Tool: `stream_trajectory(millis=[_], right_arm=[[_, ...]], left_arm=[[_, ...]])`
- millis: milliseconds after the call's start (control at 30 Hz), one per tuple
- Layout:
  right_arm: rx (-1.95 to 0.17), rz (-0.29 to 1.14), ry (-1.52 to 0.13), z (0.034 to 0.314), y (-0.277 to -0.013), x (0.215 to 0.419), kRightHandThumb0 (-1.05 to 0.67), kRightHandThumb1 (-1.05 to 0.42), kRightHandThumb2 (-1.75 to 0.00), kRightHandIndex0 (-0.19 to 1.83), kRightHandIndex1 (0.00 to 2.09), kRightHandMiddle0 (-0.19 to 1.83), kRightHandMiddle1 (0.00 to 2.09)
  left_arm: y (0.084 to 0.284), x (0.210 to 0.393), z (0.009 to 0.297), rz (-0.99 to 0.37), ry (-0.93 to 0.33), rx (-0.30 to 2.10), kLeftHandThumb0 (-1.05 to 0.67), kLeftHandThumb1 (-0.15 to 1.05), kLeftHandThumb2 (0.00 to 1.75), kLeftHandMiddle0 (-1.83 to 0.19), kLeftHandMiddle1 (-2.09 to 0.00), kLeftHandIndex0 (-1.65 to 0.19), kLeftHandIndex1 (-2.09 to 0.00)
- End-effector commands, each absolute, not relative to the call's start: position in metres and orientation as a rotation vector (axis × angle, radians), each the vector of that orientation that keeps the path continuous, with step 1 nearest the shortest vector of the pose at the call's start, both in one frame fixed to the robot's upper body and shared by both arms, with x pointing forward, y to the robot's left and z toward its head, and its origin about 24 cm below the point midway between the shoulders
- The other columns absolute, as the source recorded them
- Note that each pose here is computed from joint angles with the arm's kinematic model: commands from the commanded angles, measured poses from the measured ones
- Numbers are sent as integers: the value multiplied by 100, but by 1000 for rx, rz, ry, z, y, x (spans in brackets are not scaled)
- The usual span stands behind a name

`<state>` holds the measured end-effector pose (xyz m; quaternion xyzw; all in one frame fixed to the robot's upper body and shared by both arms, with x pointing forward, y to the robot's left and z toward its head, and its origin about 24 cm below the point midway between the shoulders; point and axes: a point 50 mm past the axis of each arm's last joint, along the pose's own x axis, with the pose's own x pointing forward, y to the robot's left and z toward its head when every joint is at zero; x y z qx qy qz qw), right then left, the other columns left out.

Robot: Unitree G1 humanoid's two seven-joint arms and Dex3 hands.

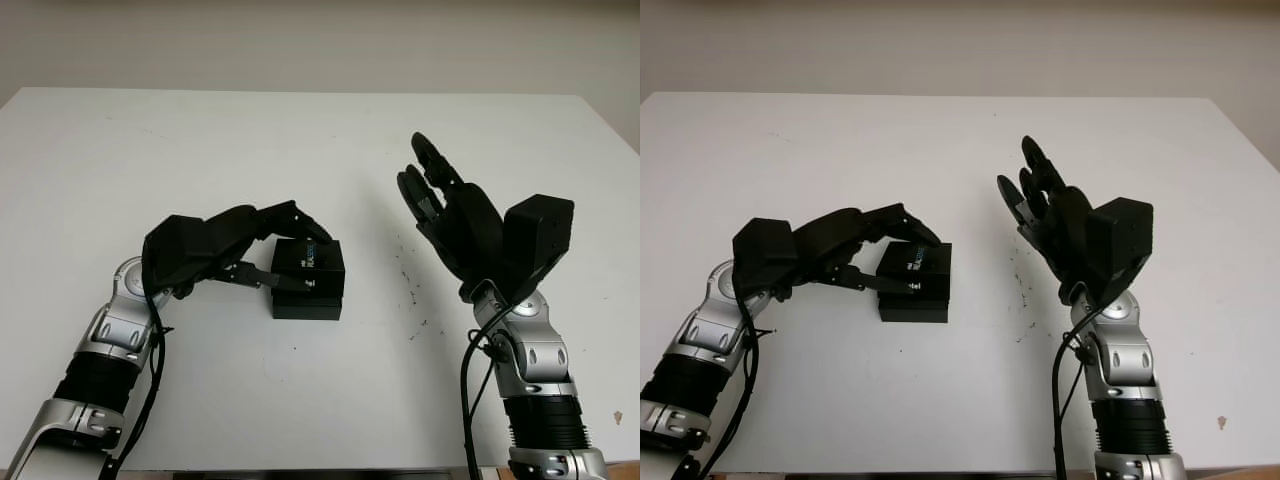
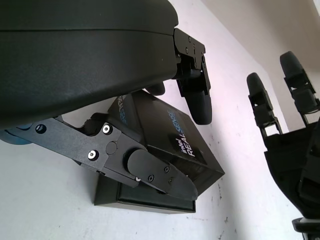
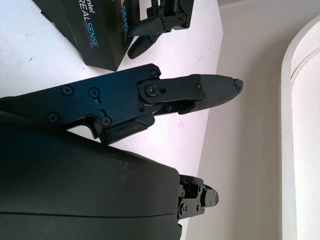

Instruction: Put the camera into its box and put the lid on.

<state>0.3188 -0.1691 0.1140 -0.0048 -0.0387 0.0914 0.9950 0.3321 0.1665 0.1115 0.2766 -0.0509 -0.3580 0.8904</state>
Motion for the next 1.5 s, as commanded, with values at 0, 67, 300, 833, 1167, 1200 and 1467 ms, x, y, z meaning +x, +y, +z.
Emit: stream_trajectory(millis=[0, 67, 300, 833, 1167, 1200, 1467], right_arm=[[-3, 180, -89, 117, -168, 318, -69, -105, -25, -1, 6, 2, 7], [-6, 180, -93, 117, -168, 318, -67, -105, -25, -1, 6, 3, 7], [-17, 185, -90, 117, -168, 318, -67, -105, -26, -1, 6, 2, 7], [-3, 195, -96, 116, -168, 318, -66, -105, -27, -2, 5, 1, 6], [-5, 192, -87, 116, -168, 317, -68, -105, -26, -1, 6, 2, 7], [-7, 192, -86, 116, -168, 317, -67, -105, -26, -1, 6, 3, 7], [-32, 186, -81, 114, -168, 318, -69, -105, -26, 0, 6, 4, 7]], left_arm=[[168, 332, 113, -738, -114, 608, -43, 87, 5, -35, -107, -13, -116], [168, 332, 112, -738, -115, 619, -44, 85, 5, -35, -104, -14, -113], [168, 330, 111, -742, -112, 643, -39, 86, 6, -39, -98, -17, -106], [165, 328, 110, -692, -152, 588, -23, 98, 6, -51, -151, -34, -141], [163, 326, 111, -642, -134, 548, -41, 104, 9, -61, -207, -27, -167], [162, 326, 111, -640, -135, 545, -43, 105, 10, -60, -208, -26, -169], [163, 325, 115, -619, -139, 558, -42, 105, 9, -58, -209, -22, -171]])
